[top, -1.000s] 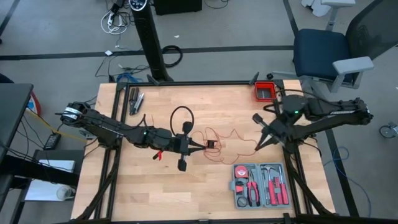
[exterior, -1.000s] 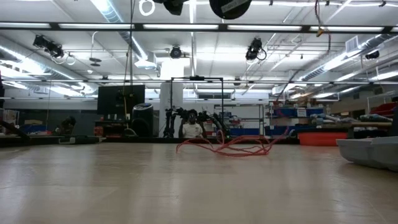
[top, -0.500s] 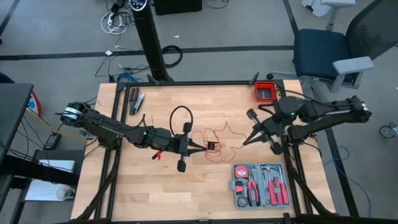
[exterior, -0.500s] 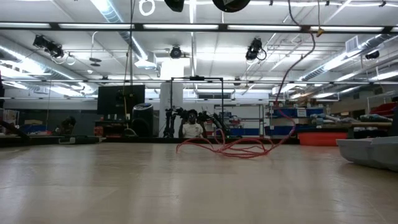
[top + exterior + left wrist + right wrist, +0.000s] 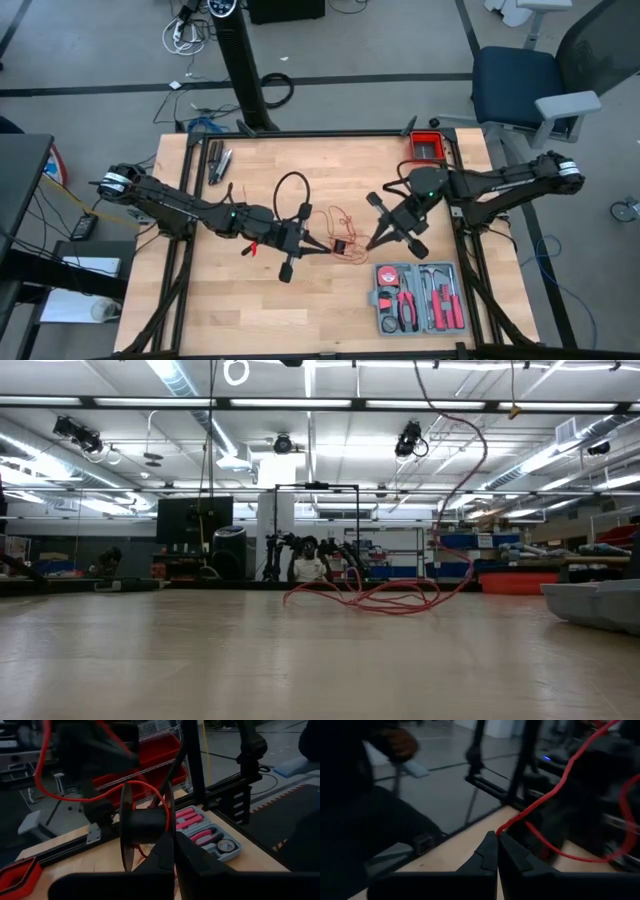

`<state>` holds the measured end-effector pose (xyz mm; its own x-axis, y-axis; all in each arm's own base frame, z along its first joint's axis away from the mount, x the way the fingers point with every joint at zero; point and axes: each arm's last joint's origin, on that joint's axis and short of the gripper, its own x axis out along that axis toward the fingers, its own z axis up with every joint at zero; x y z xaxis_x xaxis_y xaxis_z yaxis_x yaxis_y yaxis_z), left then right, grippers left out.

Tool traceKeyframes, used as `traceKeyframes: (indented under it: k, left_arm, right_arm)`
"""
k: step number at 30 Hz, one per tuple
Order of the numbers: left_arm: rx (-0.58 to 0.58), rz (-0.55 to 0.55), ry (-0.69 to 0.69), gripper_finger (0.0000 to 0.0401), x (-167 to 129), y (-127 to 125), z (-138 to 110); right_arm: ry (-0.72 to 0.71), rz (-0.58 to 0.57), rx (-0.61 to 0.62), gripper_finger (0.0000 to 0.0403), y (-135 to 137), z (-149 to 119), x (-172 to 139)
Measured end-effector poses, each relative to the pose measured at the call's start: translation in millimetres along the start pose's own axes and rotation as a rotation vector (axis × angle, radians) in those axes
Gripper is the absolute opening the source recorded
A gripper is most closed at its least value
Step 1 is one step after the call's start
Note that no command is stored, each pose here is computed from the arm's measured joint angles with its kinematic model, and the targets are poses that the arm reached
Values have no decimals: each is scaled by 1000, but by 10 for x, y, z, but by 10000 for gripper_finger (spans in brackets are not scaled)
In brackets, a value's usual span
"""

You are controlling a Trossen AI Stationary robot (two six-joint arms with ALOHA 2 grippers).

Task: Coil cords
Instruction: Uncoil the wire

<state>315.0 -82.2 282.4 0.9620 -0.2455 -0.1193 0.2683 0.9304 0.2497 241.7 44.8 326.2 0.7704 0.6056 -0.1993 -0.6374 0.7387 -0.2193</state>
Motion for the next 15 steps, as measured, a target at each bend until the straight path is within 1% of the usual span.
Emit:
traceKeyframes:
  k: [4, 7, 9, 11, 15]
  left_arm:
    - [0, 0, 0, 3, 0, 0, 0]
    - [0, 1, -6, 3, 0, 1, 5]
    - [0, 3, -11, 3, 0, 3, 10]
    - [-4, 3, -15, 3, 0, 1, 15]
    - [-44, -6, -16, 3, 0, -24, 20]
  right_arm:
    - [-42, 58, -22, 0, 26, 43, -32]
    - [-100, 122, -73, 0, 46, 92, -57]
    - [-126, 142, -107, 0, 50, 111, -58]
    - [-122, 107, -123, 0, 35, 113, -51]
    - [-62, -27, -116, 0, -24, 81, -54]
